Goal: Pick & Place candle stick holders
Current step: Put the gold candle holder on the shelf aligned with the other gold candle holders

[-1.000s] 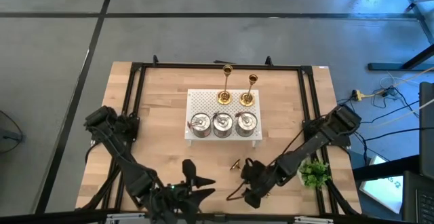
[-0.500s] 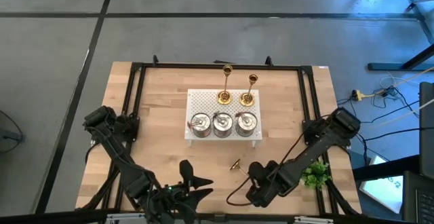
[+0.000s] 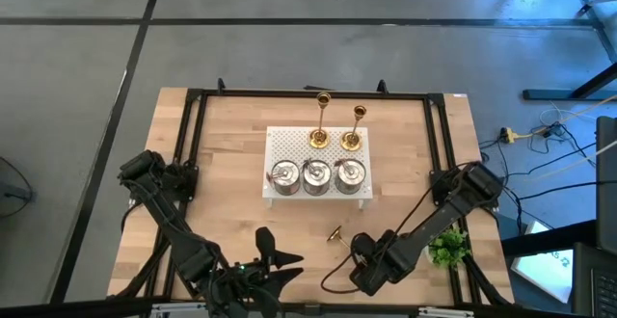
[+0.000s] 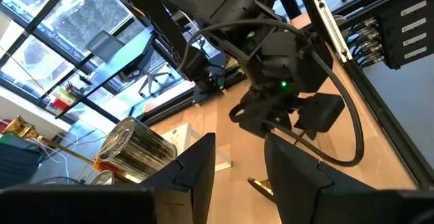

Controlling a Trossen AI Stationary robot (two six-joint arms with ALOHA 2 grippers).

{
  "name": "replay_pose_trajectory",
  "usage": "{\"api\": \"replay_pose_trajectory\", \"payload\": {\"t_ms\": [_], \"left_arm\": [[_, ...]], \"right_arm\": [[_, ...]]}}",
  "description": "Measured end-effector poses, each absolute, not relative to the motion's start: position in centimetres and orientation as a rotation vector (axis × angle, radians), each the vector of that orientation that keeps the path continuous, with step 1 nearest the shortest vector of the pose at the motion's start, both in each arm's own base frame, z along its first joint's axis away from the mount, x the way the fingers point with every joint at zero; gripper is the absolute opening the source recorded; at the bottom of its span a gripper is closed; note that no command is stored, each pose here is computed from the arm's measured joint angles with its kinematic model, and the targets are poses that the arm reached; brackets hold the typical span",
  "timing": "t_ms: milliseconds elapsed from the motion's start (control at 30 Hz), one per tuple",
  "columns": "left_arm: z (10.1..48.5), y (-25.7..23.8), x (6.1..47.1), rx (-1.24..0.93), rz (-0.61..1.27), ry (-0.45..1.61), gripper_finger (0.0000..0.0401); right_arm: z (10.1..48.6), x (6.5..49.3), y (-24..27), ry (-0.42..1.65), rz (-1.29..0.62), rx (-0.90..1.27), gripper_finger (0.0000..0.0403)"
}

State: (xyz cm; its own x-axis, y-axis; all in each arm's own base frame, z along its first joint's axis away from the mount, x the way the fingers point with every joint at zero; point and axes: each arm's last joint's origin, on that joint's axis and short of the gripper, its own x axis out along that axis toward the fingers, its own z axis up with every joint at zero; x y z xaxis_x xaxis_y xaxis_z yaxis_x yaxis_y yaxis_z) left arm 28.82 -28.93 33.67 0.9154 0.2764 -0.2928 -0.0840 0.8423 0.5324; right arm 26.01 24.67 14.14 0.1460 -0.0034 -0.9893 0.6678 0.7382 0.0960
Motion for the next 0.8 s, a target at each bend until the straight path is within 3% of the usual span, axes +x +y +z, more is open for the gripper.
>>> {"api": "replay_pose_trajectory", "payload": {"t_ms": [100,200,433,633,800], "left_arm": [[33.7,-28.9,28.8,0.538,0.194,0.372,0.0123],[33.7,-28.9,28.8,0.539,0.194,0.372,0.0123],[33.6,-29.1,28.8,0.523,0.154,0.382,0.0123],[33.8,-29.2,28.7,0.522,0.210,0.353,0.0123],[34.7,-29.9,27.8,0.507,0.300,0.281,0.0123]], "right_arm": [[14.0,26.0,24.7,1.353,-0.544,0.621,0.0239],[14.0,26.0,24.7,1.350,-0.553,0.635,0.0191],[14.1,26.4,25.0,1.308,-0.509,0.648,0.0023],[15.4,26.9,25.8,1.234,-0.458,0.608,0.0016],[18.9,27.9,27.4,1.077,-0.383,0.482,0.0016]]}}
